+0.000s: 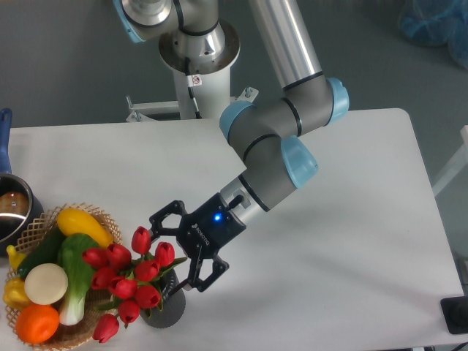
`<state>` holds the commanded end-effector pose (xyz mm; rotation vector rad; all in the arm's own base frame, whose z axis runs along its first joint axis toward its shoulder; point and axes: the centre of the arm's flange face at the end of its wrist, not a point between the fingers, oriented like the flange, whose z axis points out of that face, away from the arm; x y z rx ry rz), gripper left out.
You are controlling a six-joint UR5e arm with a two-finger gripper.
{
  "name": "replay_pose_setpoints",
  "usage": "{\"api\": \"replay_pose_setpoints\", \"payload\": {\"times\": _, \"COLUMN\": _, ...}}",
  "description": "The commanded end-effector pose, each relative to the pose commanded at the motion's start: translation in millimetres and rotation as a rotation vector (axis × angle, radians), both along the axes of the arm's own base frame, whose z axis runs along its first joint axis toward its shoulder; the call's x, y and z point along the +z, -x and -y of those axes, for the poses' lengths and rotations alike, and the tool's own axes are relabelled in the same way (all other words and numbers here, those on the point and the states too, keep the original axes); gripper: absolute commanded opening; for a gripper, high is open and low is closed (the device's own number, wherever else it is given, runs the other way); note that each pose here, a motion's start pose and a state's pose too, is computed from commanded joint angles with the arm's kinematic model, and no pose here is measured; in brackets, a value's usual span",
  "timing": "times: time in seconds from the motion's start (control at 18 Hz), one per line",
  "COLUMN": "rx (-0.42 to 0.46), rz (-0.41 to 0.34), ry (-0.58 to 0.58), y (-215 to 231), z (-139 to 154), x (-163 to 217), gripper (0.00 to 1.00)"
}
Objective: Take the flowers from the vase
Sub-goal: 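Lower the open gripper around the tulip stems above the vase rim, then close the gripper on the tulip stems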
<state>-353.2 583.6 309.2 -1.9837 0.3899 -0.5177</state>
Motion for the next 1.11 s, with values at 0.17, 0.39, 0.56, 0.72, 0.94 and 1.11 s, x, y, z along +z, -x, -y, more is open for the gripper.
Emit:
{"api": "replay_pose_setpoints", "payload": {"times": 0.17, "rx": -0.001, "rz": -0.009, "ry": -0.005, "y": 0.9, "z": 0.6, "x": 2.5, "gripper": 0.26}}
{"api": "replay_pose_setpoints", "payload": {"times": 0.39, "rx": -0.005, "rz": -0.024, "ry": -0.014, "y": 1.5, "z": 1.5, "x": 4.4, "gripper": 0.07}}
{"api": "replay_pose_setpoints", "payload": {"times": 0.56, "rx": 0.006, "rz": -0.027, "ry": -0.018, "y": 6.4, "z": 6.2, "x": 8.7, "gripper": 0.05}}
{"api": "replay_pose_setpoints", "payload": {"times": 0.72, "rx": 0.016, "rz": -0.026, "ry": -0.019, "y": 11.3, "z": 9.9, "x": 10.9, "gripper": 0.05}}
{"api": "replay_pose_setpoints", "payload": {"times": 0.94, "rx": 0.019, "rz": -0.032, "ry": -0.032, "y": 3.6, "z": 16.9, "x": 28.4, "gripper": 0.05}}
{"api": "replay_pose_setpoints", "payload": {"times": 1.11, "rx": 0.018, "rz": -0.013, "ry": -0.043, "y": 2.1, "z": 17.1, "x": 29.8, "gripper": 0.05}}
